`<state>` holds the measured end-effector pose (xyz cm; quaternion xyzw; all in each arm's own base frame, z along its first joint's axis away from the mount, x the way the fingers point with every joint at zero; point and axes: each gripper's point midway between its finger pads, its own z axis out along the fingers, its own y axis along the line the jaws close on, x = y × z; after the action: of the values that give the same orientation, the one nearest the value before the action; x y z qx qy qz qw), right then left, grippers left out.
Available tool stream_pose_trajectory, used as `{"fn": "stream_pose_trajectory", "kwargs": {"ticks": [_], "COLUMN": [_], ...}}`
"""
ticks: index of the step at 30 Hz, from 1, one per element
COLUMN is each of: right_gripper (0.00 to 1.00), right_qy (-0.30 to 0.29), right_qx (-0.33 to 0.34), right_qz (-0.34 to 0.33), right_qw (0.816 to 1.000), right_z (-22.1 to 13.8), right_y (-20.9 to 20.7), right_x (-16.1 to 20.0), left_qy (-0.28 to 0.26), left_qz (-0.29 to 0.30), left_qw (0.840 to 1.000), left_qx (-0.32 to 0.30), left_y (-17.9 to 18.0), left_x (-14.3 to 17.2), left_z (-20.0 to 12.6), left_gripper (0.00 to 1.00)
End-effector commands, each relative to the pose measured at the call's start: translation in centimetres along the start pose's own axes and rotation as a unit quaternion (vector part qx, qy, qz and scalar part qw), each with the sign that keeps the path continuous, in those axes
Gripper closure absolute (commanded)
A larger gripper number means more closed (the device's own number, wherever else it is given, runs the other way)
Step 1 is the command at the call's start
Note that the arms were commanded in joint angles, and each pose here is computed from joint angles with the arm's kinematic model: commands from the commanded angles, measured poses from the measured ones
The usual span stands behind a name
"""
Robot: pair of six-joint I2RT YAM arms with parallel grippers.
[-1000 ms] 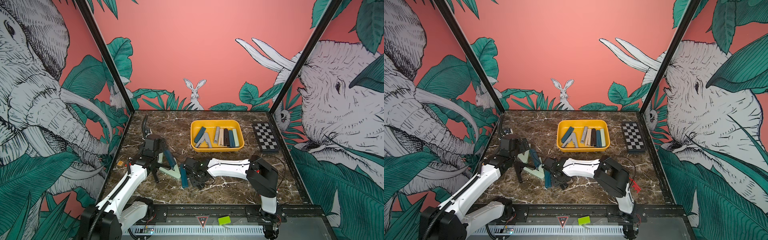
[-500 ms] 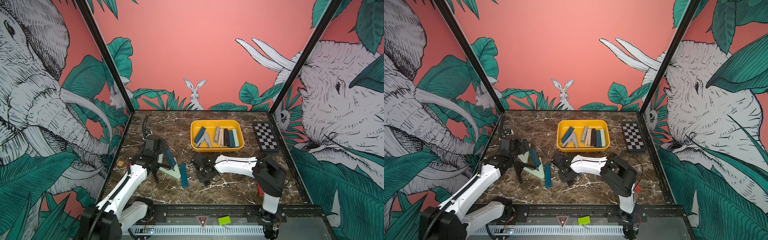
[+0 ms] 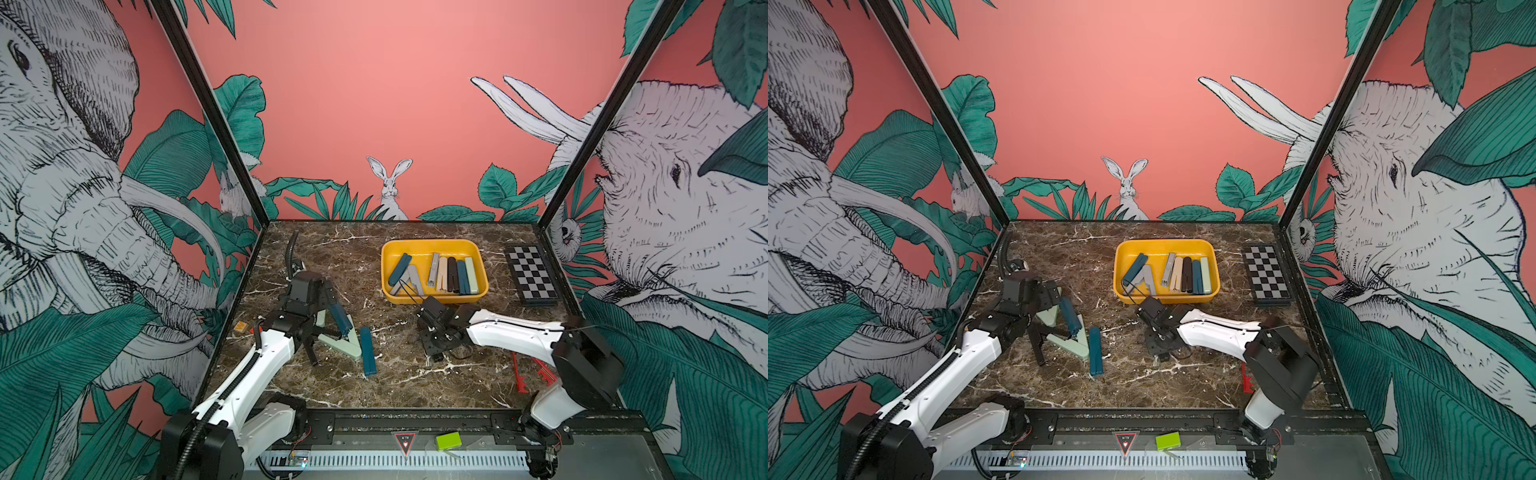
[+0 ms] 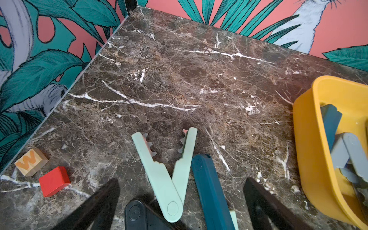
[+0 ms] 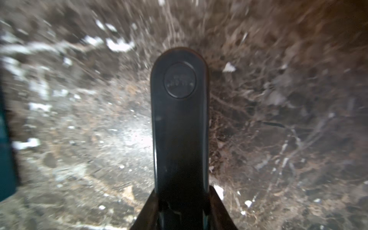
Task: Put the pruning pliers into the storage box
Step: Pick up the pruning pliers from the center of the board, then place the pruning pliers in the storage box.
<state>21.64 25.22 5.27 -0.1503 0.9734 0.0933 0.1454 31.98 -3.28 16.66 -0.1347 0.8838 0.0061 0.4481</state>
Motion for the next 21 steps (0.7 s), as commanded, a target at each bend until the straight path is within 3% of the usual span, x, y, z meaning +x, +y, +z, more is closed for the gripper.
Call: {"fn": "stream_pose_trajectory", "kwargs": {"ticks": [1, 12, 17, 21], "right_gripper": [0.69, 0.70, 0.71, 0.70], "right_qy": [-0.061, -0.168, -0.187, -0.179], "right_qx": [-0.036, -0.023, 0.039, 0.074], "right_qz": [0.006, 0.048, 0.073, 0.094], "right_qw": [0.997, 0.984, 0.979, 0.976], "right_z": [-2.9, -11.2, -12.3, -11.0], "right_y": [1.0, -3.1, -8.0, -12.3], "right_x": [-2.4, -7.4, -10.6, -13.4], "left_qy": [0.015, 0.021, 0.040, 0.052], "left_qz": [-0.012, 0.039, 0.041, 0.051], "left_qw": [1.000, 0.998, 0.997, 0.996], "left_qx": [0.021, 0.035, 0.044, 0.058], "left_y": [-0.5, -3.6, -4.5, -5.7], "left_x": [0.8, 3.1, 4.7, 5.9], "left_z": [0.0, -1.3, -0.9, -0.9], "left_gripper": [0.01, 0.01, 0.01, 0.01]}}
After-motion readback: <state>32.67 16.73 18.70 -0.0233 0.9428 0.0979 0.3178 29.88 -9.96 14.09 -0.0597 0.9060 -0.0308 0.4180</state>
